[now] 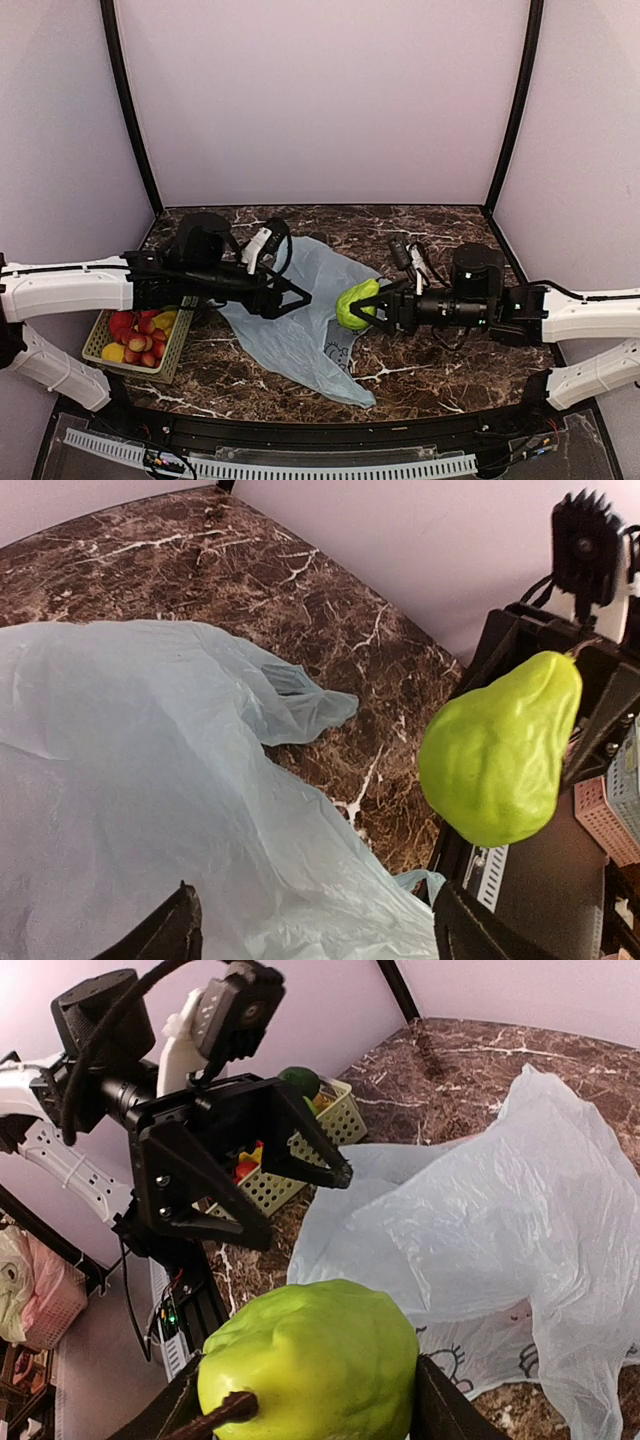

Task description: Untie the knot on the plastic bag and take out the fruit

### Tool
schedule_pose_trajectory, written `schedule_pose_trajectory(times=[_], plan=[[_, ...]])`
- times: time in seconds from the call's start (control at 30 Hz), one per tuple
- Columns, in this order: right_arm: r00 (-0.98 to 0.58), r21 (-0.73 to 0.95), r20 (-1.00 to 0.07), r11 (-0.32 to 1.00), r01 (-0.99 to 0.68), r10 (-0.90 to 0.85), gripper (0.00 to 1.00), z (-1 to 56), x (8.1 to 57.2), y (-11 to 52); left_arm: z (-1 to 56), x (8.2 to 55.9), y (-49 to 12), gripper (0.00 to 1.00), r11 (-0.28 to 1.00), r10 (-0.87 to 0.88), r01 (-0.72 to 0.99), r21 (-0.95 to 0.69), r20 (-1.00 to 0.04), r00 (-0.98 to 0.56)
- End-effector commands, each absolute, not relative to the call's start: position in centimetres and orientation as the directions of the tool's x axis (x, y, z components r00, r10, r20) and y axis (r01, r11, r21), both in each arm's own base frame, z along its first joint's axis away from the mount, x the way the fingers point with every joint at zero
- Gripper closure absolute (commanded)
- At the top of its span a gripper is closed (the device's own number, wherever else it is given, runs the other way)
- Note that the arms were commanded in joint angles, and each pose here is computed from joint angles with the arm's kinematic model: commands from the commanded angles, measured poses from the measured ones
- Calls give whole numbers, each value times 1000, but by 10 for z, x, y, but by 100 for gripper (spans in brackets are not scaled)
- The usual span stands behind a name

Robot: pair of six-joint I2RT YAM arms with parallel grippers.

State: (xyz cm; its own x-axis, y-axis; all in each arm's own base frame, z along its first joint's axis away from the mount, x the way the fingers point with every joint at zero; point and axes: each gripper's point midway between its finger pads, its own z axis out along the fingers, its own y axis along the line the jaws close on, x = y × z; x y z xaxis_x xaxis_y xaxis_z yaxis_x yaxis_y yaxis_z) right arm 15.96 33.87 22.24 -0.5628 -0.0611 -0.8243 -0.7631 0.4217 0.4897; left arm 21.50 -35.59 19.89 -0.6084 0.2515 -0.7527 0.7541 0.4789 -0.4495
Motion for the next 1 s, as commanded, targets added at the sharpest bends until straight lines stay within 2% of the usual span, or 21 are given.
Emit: schedule_pose_trajectory(times=[0.0,0.17,0.27,0.43,0.7,0.97], plan=[[-538,512,-843,281,-812,-15,59,251,160,352,243,210,-326,19,502,167,783,-367,-847,-504],[-572,563,-820,172,-809,-5,59,261,159,355,275,182,-326,15,384,108,836,-392,-880,-463],[-580,575,-814,106,-811,-21,59,268,153,362,277,164,-337,13,319,147,865,-388,-881,-449],[-592,591,-805,18,-806,-37,58,278,145,372,267,152,-358,13,279,214,883,-377,-872,-440],[-586,587,-807,12,-809,-68,58,280,140,379,268,142,-390,11,195,241,901,-387,-872,-426],[-584,585,-808,9,-811,-80,57,277,137,381,267,144,-400,10,179,219,893,-414,-868,-446]])
